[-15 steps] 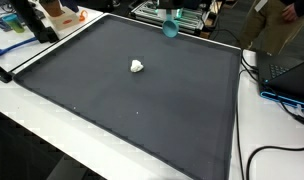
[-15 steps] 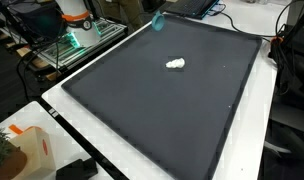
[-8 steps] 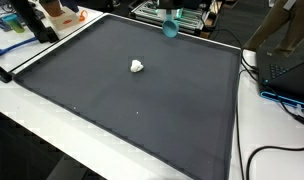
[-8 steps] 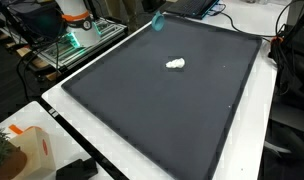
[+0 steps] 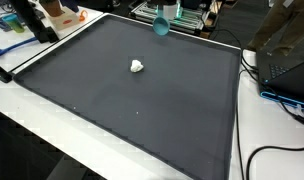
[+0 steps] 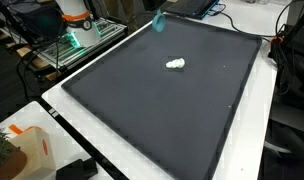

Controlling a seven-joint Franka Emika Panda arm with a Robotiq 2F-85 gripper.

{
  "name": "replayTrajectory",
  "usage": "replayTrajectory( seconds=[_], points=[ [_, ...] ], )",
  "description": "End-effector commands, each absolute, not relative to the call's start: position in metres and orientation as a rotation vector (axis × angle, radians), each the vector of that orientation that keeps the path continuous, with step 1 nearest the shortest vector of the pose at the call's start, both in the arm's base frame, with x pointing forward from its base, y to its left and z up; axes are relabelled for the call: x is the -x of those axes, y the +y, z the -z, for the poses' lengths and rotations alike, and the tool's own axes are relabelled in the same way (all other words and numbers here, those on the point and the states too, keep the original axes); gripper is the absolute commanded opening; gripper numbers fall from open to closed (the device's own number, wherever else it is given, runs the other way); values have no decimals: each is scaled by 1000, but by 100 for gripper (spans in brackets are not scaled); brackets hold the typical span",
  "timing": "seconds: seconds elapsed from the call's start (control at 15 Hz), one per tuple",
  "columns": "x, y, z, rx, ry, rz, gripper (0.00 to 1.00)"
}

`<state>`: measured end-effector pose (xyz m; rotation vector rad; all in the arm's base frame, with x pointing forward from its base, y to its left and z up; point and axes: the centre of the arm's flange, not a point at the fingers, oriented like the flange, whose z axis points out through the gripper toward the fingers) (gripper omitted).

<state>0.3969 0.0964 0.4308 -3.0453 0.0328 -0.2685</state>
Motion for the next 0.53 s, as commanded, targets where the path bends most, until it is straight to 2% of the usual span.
replayTrajectory(
  seconds=[0.0, 0.07, 0.13, 0.47],
  points=[
    [-419, 85, -436, 3058, -80, 280, 22],
    [-420, 82, -439, 3051, -100, 283, 22],
    [-408, 89, -435, 3051, -49, 283, 47],
    [-417, 85, -437, 3047, -76, 283, 47]
  ],
)
